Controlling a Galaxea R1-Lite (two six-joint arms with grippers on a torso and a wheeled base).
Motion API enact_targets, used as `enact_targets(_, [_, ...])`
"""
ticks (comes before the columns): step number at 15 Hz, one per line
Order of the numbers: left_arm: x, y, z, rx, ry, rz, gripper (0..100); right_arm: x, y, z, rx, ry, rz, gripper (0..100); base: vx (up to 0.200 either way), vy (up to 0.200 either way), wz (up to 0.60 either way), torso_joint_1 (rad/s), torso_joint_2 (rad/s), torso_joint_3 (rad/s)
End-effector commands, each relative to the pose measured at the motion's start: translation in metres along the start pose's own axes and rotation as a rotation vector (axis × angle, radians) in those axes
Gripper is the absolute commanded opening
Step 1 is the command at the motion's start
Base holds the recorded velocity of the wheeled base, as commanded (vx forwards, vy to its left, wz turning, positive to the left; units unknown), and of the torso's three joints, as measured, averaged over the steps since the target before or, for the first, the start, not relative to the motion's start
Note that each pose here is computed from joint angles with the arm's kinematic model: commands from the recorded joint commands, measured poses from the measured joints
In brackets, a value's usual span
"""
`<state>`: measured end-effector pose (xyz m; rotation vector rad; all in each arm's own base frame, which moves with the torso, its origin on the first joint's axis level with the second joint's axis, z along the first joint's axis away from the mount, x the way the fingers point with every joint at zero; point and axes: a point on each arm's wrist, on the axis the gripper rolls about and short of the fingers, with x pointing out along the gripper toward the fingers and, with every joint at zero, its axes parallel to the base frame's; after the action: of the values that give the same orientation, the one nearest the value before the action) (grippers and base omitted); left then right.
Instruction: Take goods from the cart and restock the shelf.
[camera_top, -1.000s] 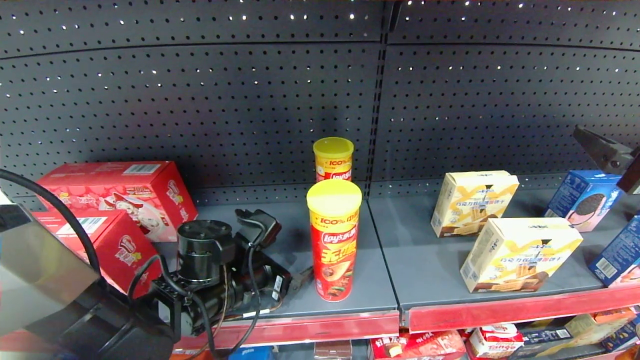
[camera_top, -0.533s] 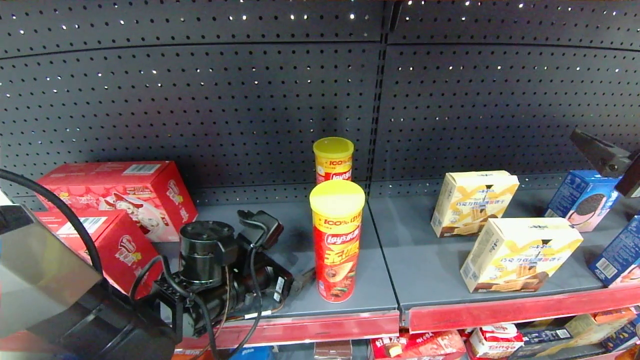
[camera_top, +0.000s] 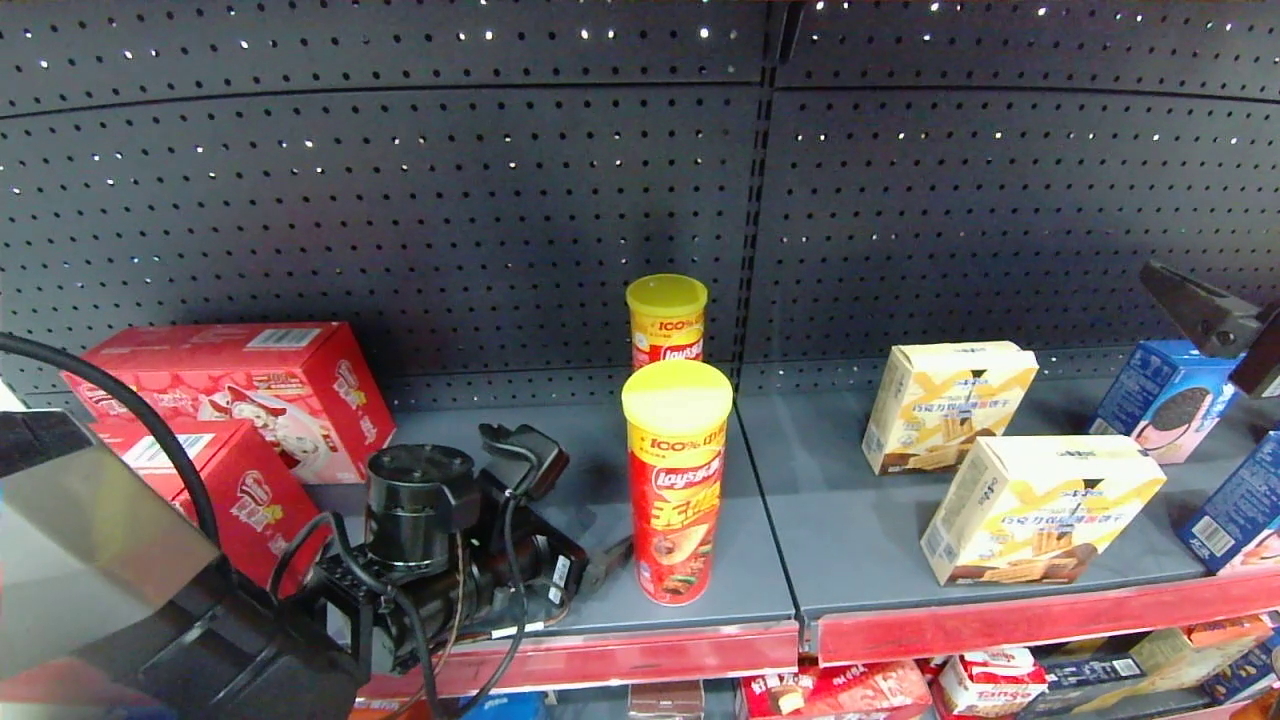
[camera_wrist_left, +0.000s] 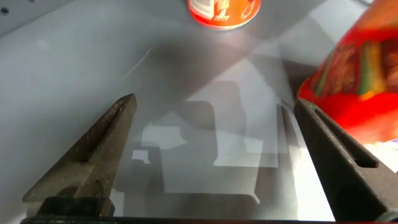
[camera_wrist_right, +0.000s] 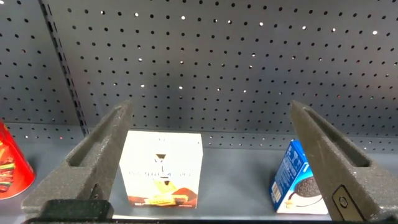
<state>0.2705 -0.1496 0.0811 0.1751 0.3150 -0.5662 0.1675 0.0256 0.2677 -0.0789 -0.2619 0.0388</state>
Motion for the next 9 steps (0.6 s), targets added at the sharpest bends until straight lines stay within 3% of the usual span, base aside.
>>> enact_targets(1, [-0.005, 0.000, -0.005, -0.001, 0.022, 0.005, 100, 0.000, 0.000, 0.000, -0.001, 0.001, 0.001, 100, 0.000, 0.000, 0.00, 0.000, 0.00, 0.000])
enact_targets(2, [-0.008, 0.000, -0.007, -0.002, 0.029, 0.005, 100, 0.000, 0.000, 0.000, -0.001, 0.001, 0.001, 100, 0.000, 0.000, 0.00, 0.000, 0.00, 0.000])
enact_targets(9, [-0.014, -0.004, 0.011, 0.009, -0.042, -0.006, 100, 0.001, 0.001, -0.004, 0.000, 0.012, 0.022, 100, 0.000, 0.000, 0.00, 0.000, 0.00, 0.000])
